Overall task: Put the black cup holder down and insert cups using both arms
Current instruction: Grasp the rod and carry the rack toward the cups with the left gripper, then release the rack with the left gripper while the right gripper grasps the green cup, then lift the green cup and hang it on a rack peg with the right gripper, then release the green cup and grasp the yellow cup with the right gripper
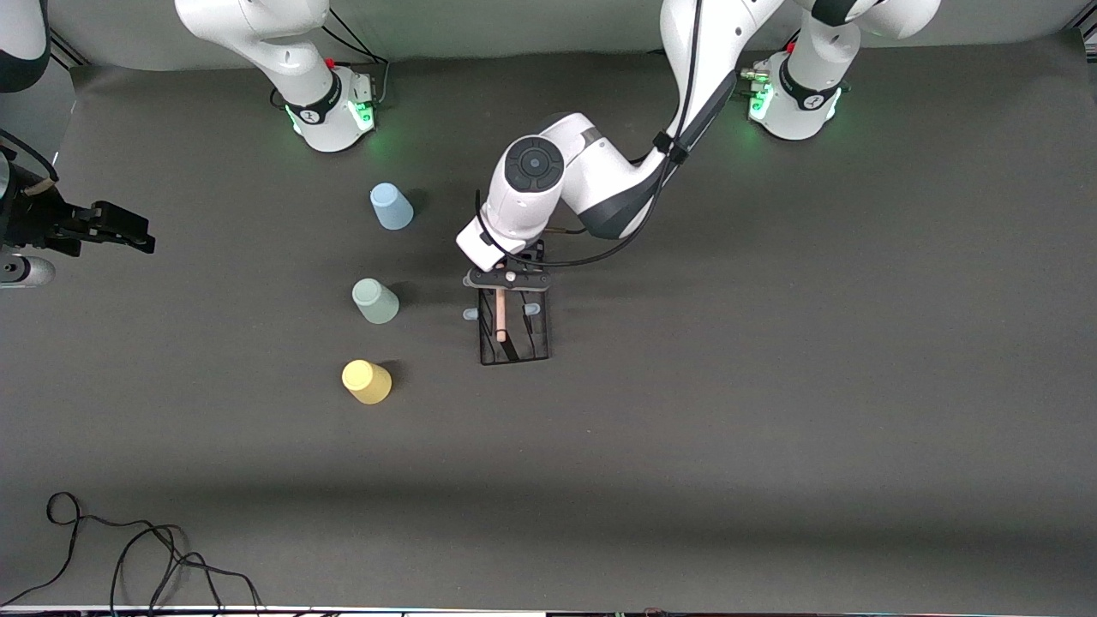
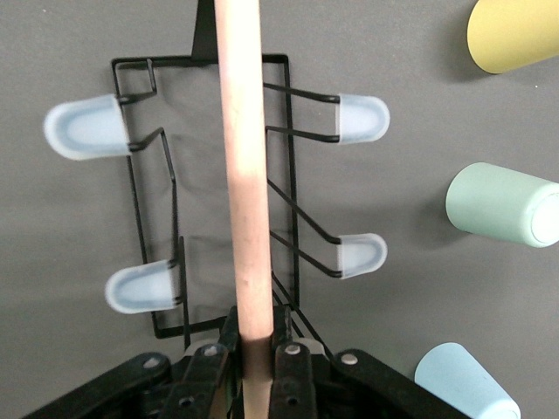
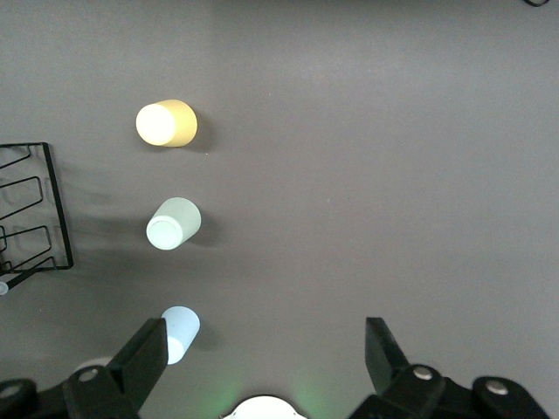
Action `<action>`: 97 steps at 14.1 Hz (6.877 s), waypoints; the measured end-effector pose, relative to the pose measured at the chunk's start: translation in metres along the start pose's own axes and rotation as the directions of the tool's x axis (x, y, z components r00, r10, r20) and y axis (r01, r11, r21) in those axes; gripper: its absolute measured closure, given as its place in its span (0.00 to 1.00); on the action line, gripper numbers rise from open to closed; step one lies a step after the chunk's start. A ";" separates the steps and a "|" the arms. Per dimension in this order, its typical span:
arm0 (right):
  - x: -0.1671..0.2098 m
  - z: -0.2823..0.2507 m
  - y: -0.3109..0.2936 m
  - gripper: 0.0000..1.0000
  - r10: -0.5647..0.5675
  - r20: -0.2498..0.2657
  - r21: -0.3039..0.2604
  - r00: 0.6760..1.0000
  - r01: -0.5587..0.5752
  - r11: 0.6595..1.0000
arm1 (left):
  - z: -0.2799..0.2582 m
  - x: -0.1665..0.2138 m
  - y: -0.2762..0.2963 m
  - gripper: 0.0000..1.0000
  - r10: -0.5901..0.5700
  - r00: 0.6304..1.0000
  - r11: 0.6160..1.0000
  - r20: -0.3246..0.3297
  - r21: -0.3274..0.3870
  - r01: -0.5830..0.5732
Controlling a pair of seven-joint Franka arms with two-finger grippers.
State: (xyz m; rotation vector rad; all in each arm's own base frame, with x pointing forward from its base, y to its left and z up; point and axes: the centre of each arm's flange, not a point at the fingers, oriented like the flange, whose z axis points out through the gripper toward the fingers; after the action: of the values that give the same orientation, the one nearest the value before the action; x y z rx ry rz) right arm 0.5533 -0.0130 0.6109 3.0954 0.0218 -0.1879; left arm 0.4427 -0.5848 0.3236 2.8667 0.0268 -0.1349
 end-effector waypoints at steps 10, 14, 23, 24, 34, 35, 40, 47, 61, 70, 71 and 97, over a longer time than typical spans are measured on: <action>-0.012 0.107 -0.124 0.00 0.216 -0.021 0.048 0.976 -0.215 0.975 | -0.057 0.037 -0.002 0.00 -0.033 0.997 0.998 -0.070 -0.055 0.029; -0.038 0.227 -0.174 0.00 0.276 -0.060 0.070 0.959 -0.272 0.960 | -0.183 0.065 -0.056 0.00 -0.060 0.992 0.996 -0.112 0.054 0.067; -0.067 0.391 -0.168 0.00 0.324 -0.103 0.107 0.940 -0.314 0.943 | -0.316 0.107 -0.293 0.00 0.076 0.995 0.959 -0.066 0.278 -0.055; -0.068 0.404 -0.171 0.00 0.321 -0.106 0.105 0.941 -0.311 0.945 | -0.330 0.104 -0.330 0.00 0.093 0.994 0.956 -0.058 0.285 -0.073; -0.063 0.385 -0.178 0.32 0.321 -0.108 0.118 0.941 -0.308 0.944 | -0.403 0.094 -0.520 0.00 0.132 0.989 0.950 -0.066 0.294 -0.107; -0.063 0.369 -0.180 0.32 0.318 -0.095 0.118 0.943 -0.306 0.945 | -0.404 0.094 -0.517 0.00 0.137 0.988 0.949 -0.068 0.295 -0.111; -0.080 0.267 -0.192 0.32 0.370 -0.036 0.135 0.928 -0.362 0.922 | -0.407 0.094 -0.507 0.00 0.155 0.985 0.946 -0.073 0.297 -0.127; -0.154 0.243 -0.323 0.32 0.480 -0.022 0.160 0.877 -0.471 0.868 | -0.403 0.094 -0.496 0.00 0.173 0.983 0.943 -0.061 0.298 -0.147; -0.137 0.282 -0.373 0.27 0.556 -0.040 0.195 0.830 -0.539 0.819 | -0.399 0.092 -0.489 0.00 0.179 0.983 0.942 -0.037 0.296 -0.161; -0.098 0.237 -0.358 0.00 0.536 -0.037 0.172 0.843 -0.523 0.835 | -0.398 0.092 -0.489 0.00 0.178 0.983 0.942 -0.034 0.295 -0.160; -0.082 0.223 -0.342 0.00 0.520 -0.038 0.164 0.853 -0.508 0.846 | -0.398 0.092 -0.489 0.00 0.178 0.983 0.942 -0.034 0.295 -0.160; 0.097 0.359 -0.173 0.00 0.397 -0.175 0.147 0.901 -0.375 0.915 | -0.399 0.091 -0.489 0.00 0.178 0.984 0.942 -0.034 0.295 -0.160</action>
State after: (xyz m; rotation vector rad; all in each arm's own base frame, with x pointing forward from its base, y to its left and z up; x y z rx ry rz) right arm 0.6031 0.1459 0.2360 3.1262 -0.6133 0.1448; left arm 0.5543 -0.0065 0.5667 3.1488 -0.2479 -0.0192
